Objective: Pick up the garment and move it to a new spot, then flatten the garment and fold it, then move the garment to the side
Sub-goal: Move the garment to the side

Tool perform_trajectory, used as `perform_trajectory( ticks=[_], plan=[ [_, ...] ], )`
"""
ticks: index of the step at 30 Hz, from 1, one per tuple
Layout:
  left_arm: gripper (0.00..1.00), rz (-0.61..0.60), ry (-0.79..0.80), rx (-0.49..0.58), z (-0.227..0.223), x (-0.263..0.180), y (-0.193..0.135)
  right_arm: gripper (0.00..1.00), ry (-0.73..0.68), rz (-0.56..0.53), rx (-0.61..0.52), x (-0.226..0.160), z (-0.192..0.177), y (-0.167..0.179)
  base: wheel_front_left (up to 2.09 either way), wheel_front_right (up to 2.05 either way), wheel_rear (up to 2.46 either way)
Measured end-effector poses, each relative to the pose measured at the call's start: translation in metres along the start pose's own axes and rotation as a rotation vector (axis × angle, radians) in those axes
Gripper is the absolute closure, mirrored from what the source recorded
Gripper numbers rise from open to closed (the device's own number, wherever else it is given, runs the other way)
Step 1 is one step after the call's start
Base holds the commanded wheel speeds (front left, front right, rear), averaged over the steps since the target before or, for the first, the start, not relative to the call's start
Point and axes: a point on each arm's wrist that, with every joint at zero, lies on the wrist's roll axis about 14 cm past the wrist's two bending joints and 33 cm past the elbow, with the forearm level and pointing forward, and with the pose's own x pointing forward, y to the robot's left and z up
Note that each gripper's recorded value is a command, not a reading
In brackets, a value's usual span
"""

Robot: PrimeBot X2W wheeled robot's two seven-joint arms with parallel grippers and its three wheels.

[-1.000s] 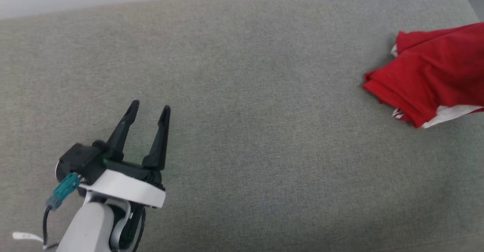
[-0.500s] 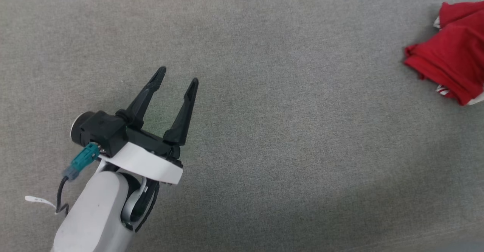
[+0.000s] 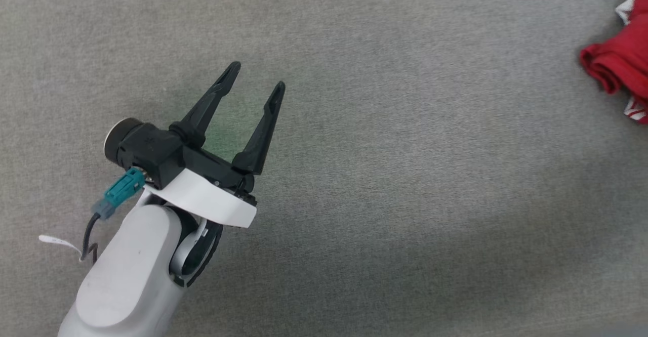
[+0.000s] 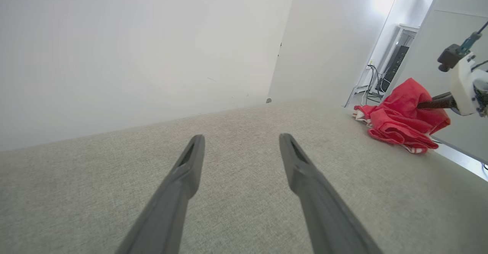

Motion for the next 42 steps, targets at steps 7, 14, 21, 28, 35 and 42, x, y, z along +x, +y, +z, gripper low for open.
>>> perform_trajectory(
  ticks=[7,14,21,28,35,42],
  plan=[
    [0.0,0.014,0.007,0.002,-0.003,0.0,0.008,1.0,0.013,0.008,0.0,0.013,-0.003,0.013,0.0,0.0,0.0],
    [0.0,0.034,0.0,0.008,0.0,-0.001,0.016,0.0,-0.012,-0.007,0.018,0.013,0.002,0.009,0.0,0.0,0.0],
    [0.0,0.049,-0.021,0.014,0.009,-0.003,0.019,0.0,-0.077,-0.034,0.054,0.004,0.017,-0.006,0.0,0.0,0.0],
    [0.0,0.09,-0.036,0.017,0.019,-0.012,0.026,0.0,-0.146,-0.017,0.111,-0.007,0.032,-0.001,0.0,0.0,0.0],
    [0.0,0.152,-0.047,0.027,0.03,-0.026,0.037,0.0,-0.274,0.057,0.191,-0.022,0.057,0.031,0.0,0.0,0.0],
    [0.0,0.22,-0.091,0.055,0.053,-0.046,0.047,0.0,-0.441,0.146,0.245,-0.046,0.081,0.068,0.0,0.0,0.0]
  ],
)
